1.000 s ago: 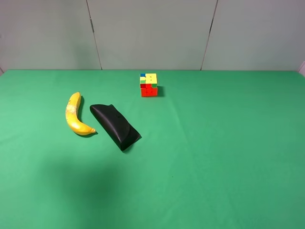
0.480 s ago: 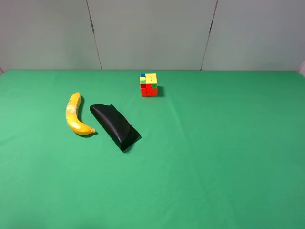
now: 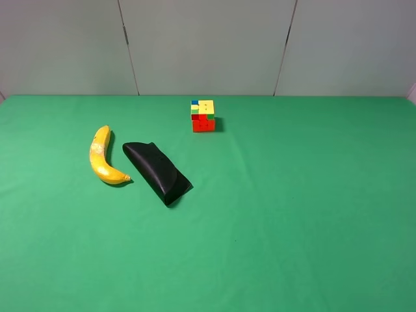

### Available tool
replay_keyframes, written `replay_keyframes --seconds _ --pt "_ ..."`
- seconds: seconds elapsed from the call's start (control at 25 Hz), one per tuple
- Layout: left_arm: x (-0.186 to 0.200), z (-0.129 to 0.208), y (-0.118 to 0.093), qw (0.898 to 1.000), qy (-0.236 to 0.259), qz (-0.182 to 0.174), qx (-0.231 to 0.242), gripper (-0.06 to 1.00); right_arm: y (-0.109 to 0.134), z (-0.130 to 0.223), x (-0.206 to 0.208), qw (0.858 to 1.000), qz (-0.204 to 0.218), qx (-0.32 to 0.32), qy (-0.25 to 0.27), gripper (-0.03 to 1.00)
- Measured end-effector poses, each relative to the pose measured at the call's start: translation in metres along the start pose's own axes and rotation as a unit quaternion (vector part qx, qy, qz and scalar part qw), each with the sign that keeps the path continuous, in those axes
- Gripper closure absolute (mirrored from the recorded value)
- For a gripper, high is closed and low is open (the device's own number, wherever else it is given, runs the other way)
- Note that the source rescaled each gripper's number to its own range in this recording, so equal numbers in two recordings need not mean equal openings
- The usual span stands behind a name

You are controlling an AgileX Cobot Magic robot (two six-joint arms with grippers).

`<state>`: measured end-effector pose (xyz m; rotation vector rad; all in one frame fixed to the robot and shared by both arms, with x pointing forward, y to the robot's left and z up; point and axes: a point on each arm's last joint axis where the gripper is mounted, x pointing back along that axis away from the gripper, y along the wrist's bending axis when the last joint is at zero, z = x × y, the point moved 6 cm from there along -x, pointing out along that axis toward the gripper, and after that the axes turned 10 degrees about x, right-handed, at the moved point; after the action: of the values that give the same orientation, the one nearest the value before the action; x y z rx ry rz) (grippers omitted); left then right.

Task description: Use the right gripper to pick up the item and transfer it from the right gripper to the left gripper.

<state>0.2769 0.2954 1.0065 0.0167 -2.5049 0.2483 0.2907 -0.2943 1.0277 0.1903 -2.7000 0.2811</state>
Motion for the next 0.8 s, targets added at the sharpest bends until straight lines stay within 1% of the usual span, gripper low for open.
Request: replay_keyframes --seconds 0.52,0.72,0.8 --pt "-0.0013 0.0024 -0.0020 1.000 0.002 0.009 -0.001 -0.06 0.0000 0.0001 0.0000 1.000 0.000 0.000 0.000 -0.03" --pt "-0.0002 0.0033 -0.0041 0.999 0.003 0.033 -0.020 -0.06 0.0000 0.0001 0.0000 1.000 0.000 0.000 0.000 -0.03" --pt "-0.0001 0.0035 -0.0045 0.999 0.004 0.038 -0.023 -0.06 0.0000 0.0001 0.0000 1.000 0.000 0.000 0.000 -0.03"
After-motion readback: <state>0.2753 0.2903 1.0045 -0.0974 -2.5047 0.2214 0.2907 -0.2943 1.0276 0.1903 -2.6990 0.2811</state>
